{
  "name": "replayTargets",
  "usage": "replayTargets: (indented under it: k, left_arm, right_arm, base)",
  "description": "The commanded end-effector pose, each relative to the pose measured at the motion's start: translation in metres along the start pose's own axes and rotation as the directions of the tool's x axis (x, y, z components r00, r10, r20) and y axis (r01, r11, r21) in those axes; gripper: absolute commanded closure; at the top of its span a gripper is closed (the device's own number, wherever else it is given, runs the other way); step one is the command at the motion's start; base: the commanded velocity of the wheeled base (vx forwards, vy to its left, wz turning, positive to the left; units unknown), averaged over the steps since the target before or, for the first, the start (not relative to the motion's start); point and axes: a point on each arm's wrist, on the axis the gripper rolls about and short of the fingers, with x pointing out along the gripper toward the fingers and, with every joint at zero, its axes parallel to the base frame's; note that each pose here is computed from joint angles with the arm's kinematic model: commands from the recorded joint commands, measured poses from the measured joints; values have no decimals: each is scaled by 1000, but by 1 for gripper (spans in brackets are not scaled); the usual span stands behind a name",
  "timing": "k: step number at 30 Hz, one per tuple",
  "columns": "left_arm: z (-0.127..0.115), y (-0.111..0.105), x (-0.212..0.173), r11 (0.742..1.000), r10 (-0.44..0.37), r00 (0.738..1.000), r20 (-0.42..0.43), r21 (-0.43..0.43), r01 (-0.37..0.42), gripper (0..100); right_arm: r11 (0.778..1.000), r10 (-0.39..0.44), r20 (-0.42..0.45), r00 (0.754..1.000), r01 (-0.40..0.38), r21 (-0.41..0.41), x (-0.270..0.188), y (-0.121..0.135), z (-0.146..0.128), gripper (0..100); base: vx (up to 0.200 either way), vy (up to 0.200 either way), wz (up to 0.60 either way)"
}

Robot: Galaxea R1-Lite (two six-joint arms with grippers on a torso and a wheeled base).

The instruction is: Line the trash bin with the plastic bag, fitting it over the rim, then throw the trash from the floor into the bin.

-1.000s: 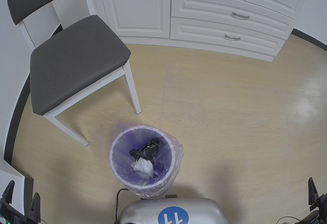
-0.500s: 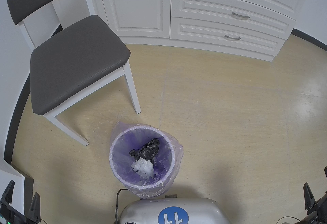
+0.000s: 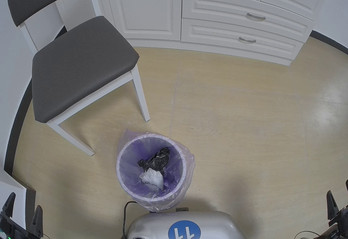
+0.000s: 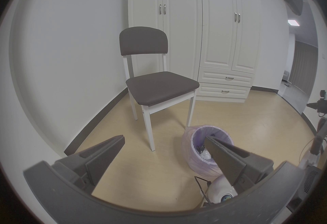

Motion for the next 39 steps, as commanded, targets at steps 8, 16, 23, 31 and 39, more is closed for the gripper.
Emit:
replayTargets:
  k: [8, 16, 23, 31, 39]
  left_arm:
    - [-5, 0, 0, 1000, -2, 1000, -3, 2, 2, 0]
    - [-5, 0, 0, 1000, -2, 1000, -3, 2, 2, 0]
    - [-5, 0, 0, 1000, -5, 1000, -2, 1, 5, 0]
    - [-5, 0, 0, 1000, -4, 1000, -2, 1, 4, 0]
    - [-5, 0, 0, 1000, -2, 1000, -2, -1, 2, 0]
  right_arm:
    - [999, 41, -50, 998, -42, -33, 0, 1, -10, 0]
    - [998, 54, -54, 997, -56, -29, 0, 1, -10, 0]
    - [998, 53, -50, 997, -54, -14, 0, 1, -10, 0]
    - [998, 53, -53, 997, -54, -26, 0, 1, -10, 0]
    - [998, 53, -53, 997, -54, -29, 0, 1, -10, 0]
  base:
    - [0, 0, 0]
    - [0, 0, 0]
    - [0, 0, 0]
    - [0, 0, 0]
    - [0, 0, 0]
